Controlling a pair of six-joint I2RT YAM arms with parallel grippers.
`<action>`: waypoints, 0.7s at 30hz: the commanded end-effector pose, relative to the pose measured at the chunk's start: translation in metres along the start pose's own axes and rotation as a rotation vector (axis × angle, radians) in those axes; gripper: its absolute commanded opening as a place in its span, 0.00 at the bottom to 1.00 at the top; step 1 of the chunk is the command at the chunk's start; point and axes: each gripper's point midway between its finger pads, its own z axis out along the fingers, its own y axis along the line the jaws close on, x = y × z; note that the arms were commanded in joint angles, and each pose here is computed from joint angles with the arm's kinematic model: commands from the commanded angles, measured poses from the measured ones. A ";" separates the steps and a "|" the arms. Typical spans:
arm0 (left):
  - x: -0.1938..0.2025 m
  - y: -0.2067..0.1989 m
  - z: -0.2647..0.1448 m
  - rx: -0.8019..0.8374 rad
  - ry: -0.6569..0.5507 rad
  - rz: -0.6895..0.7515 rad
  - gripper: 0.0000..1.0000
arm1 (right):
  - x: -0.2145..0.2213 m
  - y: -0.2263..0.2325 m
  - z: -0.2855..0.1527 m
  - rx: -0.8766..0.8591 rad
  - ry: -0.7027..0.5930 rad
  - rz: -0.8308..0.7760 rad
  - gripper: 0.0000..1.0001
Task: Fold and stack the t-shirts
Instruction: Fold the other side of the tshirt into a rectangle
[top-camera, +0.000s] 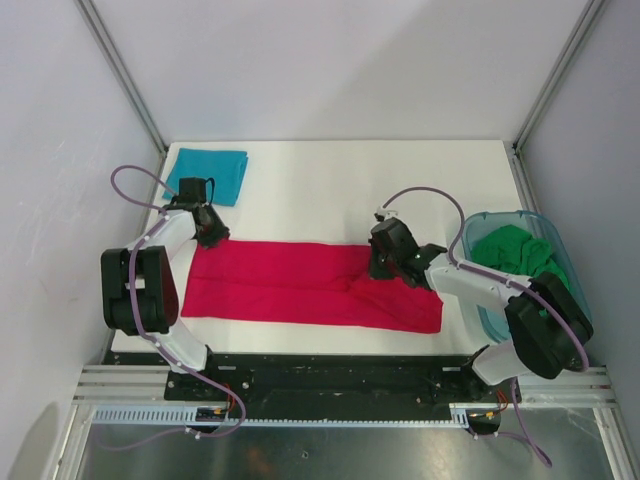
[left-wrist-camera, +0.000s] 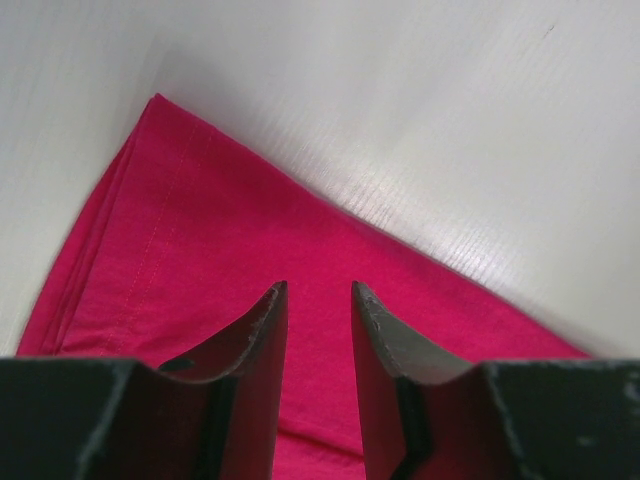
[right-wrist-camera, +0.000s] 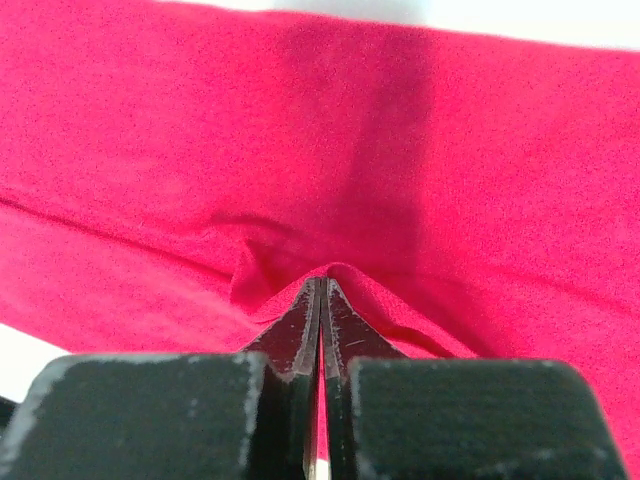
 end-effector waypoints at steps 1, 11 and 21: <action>-0.012 -0.013 -0.015 0.053 -0.050 0.018 0.36 | -0.002 0.023 -0.017 -0.042 -0.014 -0.006 0.00; -0.009 -0.014 -0.018 0.059 -0.049 0.022 0.36 | 0.048 0.035 -0.010 -0.042 0.073 -0.049 0.00; -0.007 -0.014 -0.020 0.065 -0.049 0.023 0.36 | 0.064 0.050 -0.014 -0.064 0.093 -0.064 0.00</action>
